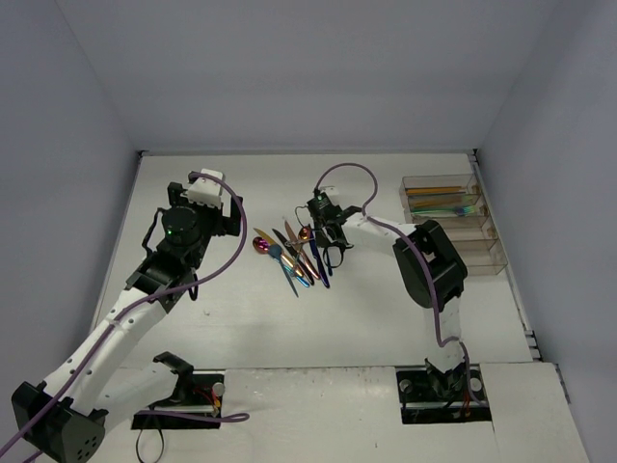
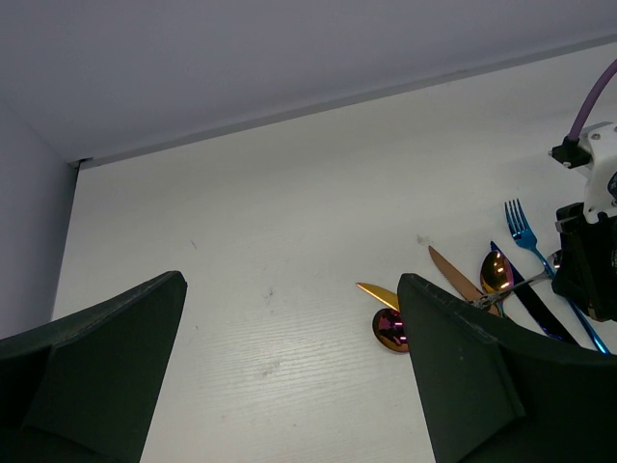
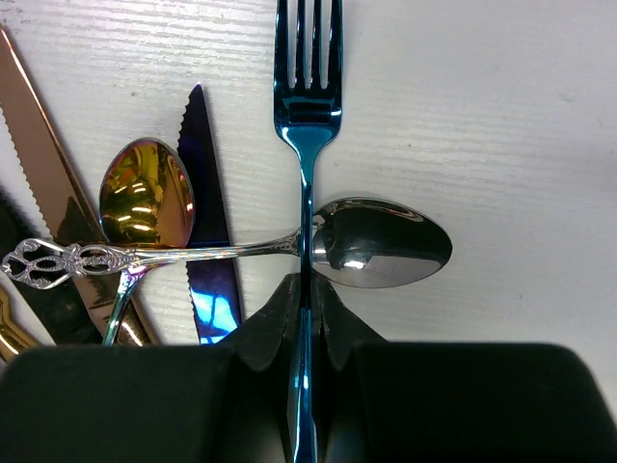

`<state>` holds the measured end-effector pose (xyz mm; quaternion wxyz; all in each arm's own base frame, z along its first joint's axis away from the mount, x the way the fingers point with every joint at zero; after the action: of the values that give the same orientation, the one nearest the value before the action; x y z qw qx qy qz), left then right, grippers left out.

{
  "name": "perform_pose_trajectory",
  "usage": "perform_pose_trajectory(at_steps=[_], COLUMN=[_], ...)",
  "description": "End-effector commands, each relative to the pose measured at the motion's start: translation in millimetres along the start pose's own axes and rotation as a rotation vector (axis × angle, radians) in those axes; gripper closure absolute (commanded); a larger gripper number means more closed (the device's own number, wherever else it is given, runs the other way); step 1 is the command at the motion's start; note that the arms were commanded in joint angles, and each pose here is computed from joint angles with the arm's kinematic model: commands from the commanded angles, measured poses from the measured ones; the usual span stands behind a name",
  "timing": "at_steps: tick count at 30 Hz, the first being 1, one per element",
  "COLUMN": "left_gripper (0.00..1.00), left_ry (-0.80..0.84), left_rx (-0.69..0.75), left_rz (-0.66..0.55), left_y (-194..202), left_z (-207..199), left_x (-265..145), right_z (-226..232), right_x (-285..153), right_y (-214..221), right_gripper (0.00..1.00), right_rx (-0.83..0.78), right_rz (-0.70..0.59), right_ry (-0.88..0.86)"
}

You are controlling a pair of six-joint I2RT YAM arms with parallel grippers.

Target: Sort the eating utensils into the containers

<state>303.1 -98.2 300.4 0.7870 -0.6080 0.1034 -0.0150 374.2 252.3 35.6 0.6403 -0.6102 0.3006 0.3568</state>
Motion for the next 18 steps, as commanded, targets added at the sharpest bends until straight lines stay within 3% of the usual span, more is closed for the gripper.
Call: perform_pose_trajectory(at_steps=[1,10,13,18], left_gripper=[0.10,0.10,0.10,0.10], left_ry=[-0.010,-0.005,-0.005,-0.009], left_rx=[-0.045,-0.044,-0.043,-0.045], left_rz=[-0.112,-0.104,-0.103,-0.108], left_y=[-37.6,-35.4,-35.1,-36.5], left_z=[6.1,4.3,4.3,5.2], left_x=[-4.9,-2.5,-2.5,-4.0], right_z=[-12.6,-19.2,-43.4,-142.7], right_x=[-11.2,-106.0,-121.9,-124.6], right_y=[-3.3,-96.5,-120.0,-149.8], right_gripper=[1.00,1.00,1.00,1.00], right_rx=[0.000,0.153,0.241,0.517], right_rz=[0.006,-0.258,-0.318,-0.409], right_ry=[0.038,-0.078,-0.063,0.107])
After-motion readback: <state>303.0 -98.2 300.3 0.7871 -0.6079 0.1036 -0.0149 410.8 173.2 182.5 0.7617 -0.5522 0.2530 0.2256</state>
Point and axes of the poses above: each gripper's point midway between its finger pads, its own x axis out along the fingers, its own z axis along the line the jaws close on, y = z × x, the point moved 3 cm from there along -x, back along the fingers, and after that the axes turned 6 degrees about x, right-handed, at the moved point
